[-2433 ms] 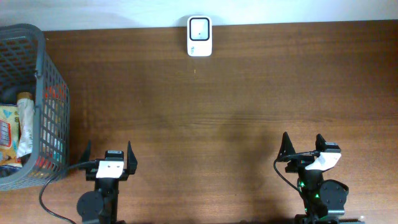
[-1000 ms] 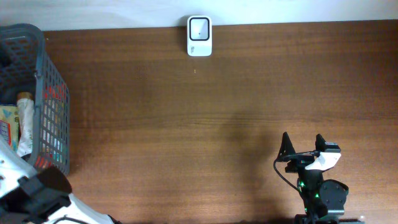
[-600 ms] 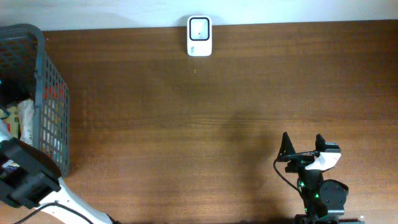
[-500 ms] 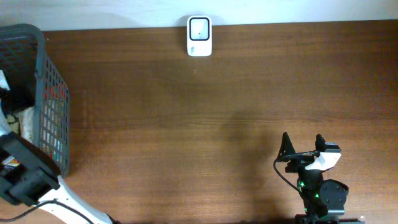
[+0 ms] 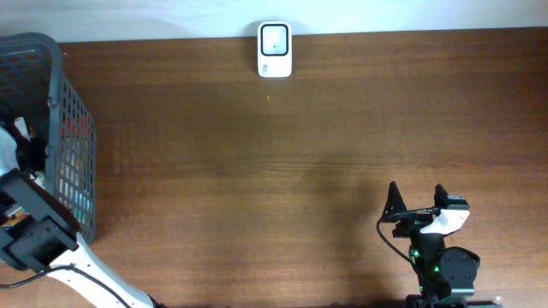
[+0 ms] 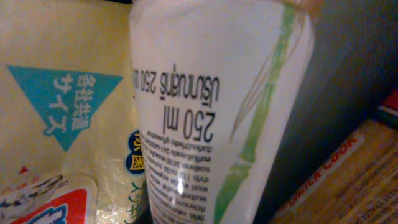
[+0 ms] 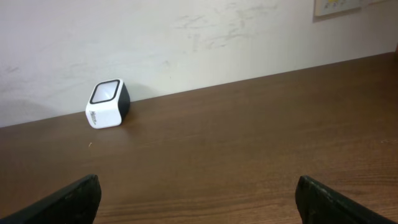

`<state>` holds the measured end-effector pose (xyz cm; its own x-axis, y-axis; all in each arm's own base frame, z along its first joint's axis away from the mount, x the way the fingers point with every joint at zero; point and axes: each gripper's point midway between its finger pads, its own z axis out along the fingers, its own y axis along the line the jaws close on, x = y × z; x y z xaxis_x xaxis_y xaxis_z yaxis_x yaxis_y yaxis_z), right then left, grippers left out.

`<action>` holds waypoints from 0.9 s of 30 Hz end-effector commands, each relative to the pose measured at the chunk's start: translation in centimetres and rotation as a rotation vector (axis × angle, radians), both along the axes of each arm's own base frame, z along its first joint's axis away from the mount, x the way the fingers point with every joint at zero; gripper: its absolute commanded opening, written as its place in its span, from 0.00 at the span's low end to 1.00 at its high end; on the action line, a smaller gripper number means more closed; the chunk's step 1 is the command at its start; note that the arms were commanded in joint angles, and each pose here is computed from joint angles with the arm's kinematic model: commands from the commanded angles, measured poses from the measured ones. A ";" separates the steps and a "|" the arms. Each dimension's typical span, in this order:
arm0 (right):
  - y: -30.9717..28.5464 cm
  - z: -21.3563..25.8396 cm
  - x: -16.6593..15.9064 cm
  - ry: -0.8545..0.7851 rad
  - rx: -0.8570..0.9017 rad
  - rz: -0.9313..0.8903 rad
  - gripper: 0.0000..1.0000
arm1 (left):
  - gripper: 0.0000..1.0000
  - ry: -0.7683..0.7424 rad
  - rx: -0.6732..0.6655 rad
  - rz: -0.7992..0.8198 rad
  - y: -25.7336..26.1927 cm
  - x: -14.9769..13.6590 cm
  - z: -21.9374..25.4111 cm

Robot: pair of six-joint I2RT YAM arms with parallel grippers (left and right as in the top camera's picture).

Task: Scan the item barcode
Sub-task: 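Reach the left gripper into the basket and grasp the white tube, then lift the white tube out and place it on the table center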

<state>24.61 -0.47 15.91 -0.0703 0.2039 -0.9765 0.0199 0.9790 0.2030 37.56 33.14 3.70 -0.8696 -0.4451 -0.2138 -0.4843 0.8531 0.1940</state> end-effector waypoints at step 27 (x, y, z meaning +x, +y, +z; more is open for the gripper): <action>0.1 -0.3 0.0 0.002 -0.007 0.002 0.99 | 0.00 -0.232 -0.316 -0.640 -37.5 5.3 23.5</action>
<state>24.61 -0.47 15.94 -0.0693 0.2042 -0.9765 0.0194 0.9789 0.2034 42.05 -0.38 32.07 -0.8758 0.0441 -0.4806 0.1053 0.9893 -0.1011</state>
